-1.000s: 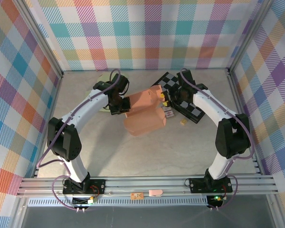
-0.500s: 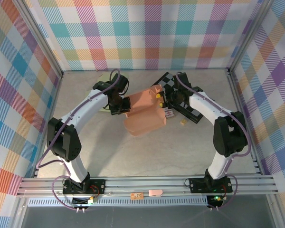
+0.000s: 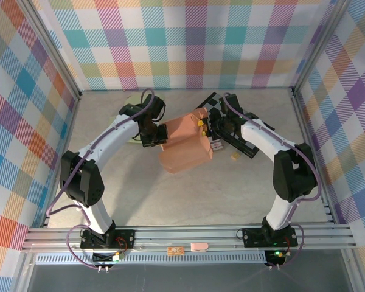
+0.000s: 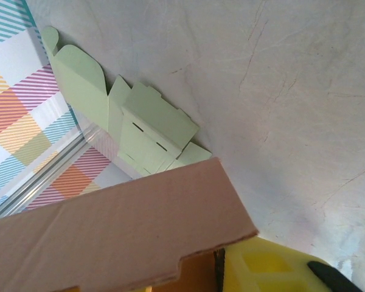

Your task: Fold the paper box

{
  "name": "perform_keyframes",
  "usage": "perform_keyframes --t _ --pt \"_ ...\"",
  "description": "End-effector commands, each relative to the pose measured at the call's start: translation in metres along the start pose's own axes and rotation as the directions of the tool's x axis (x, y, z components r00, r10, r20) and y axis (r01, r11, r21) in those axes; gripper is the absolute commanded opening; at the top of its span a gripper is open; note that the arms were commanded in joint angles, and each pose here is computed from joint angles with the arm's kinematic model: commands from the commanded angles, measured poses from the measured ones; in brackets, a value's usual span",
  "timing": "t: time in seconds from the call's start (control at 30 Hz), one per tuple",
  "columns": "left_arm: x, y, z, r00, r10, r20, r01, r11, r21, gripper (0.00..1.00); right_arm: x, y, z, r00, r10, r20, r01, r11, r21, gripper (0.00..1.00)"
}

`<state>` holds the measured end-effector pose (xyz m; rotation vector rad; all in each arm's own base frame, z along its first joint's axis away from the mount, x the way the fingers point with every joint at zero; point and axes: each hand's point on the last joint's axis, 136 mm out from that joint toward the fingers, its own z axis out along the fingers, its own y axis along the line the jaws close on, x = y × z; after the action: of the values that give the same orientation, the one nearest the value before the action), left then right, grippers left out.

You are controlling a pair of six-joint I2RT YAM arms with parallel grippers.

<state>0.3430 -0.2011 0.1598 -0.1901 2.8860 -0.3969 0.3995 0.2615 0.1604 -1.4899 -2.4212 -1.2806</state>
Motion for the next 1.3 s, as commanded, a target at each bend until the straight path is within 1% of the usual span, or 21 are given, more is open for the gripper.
perform_keyframes --t 0.0,0.1,0.2,0.43,0.63,0.83,0.97,1.0,1.07,1.13,1.17,1.2,1.23,1.27 --pt "0.001 -0.009 0.000 1.000 0.019 -0.014 -0.019 1.000 0.024 0.00 0.019 0.024 -0.014 0.999 -0.028 -0.024 0.027 0.998 -0.063 0.36" --pt "0.001 -0.009 0.000 1.000 0.022 -0.015 -0.022 1.000 0.020 0.00 0.015 0.026 -0.024 0.997 -0.071 0.023 0.072 0.995 -0.065 0.38" --pt "0.002 -0.008 0.001 1.000 0.024 -0.018 -0.024 1.000 0.017 0.00 0.014 0.030 -0.034 0.991 -0.128 0.044 0.130 0.990 -0.062 0.38" --pt "0.000 -0.009 0.003 0.999 0.024 -0.023 -0.024 1.000 0.020 0.00 0.016 0.031 -0.031 0.985 -0.173 0.024 0.174 0.982 -0.072 0.36" --pt "-0.001 -0.012 0.004 0.999 0.025 -0.025 -0.025 0.999 0.026 0.00 0.020 0.033 -0.023 0.983 -0.183 -0.011 0.182 0.980 -0.077 0.30" --pt "0.000 -0.011 0.005 0.999 0.024 -0.031 -0.023 0.999 0.026 0.00 0.031 0.040 -0.020 0.976 -0.214 -0.042 0.209 0.974 -0.087 0.30" --pt "-0.001 -0.011 0.004 0.999 0.023 -0.028 -0.022 0.999 0.027 0.00 0.033 0.040 -0.030 0.962 -0.271 -0.031 0.269 0.961 -0.067 0.31" --pt "-0.002 -0.010 0.004 0.999 0.022 -0.028 -0.022 0.999 0.026 0.00 0.036 0.043 -0.037 0.949 -0.314 -0.024 0.312 0.948 -0.064 0.31" --pt "-0.007 -0.006 0.001 0.999 0.022 -0.025 -0.021 0.999 0.028 0.00 0.043 0.057 -0.053 0.901 -0.434 -0.019 0.430 0.898 -0.090 0.35" --pt "-0.012 -0.005 -0.001 0.999 0.033 -0.024 -0.032 0.999 0.042 0.00 0.057 0.084 -0.074 0.810 -0.586 -0.034 0.570 0.798 -0.195 0.40" --pt "-0.016 -0.006 -0.004 0.999 0.049 -0.019 -0.048 0.997 0.057 0.00 0.068 0.097 -0.087 0.742 -0.668 -0.059 0.632 0.726 -0.271 0.44" --pt "-0.020 -0.008 -0.006 0.998 0.069 -0.013 -0.067 0.995 0.075 0.00 0.073 0.108 -0.101 0.680 -0.729 -0.078 0.671 0.661 -0.335 0.45" --pt "-0.024 -0.009 -0.007 0.996 0.090 -0.009 -0.089 0.992 0.085 0.00 0.075 0.112 -0.113 0.632 -0.770 -0.087 0.697 0.613 -0.373 0.45" --pt "-0.028 -0.010 -0.008 0.993 0.116 -0.003 -0.115 0.988 0.099 0.00 0.069 0.116 -0.128 0.603 -0.794 -0.077 0.712 0.580 -0.395 0.46"
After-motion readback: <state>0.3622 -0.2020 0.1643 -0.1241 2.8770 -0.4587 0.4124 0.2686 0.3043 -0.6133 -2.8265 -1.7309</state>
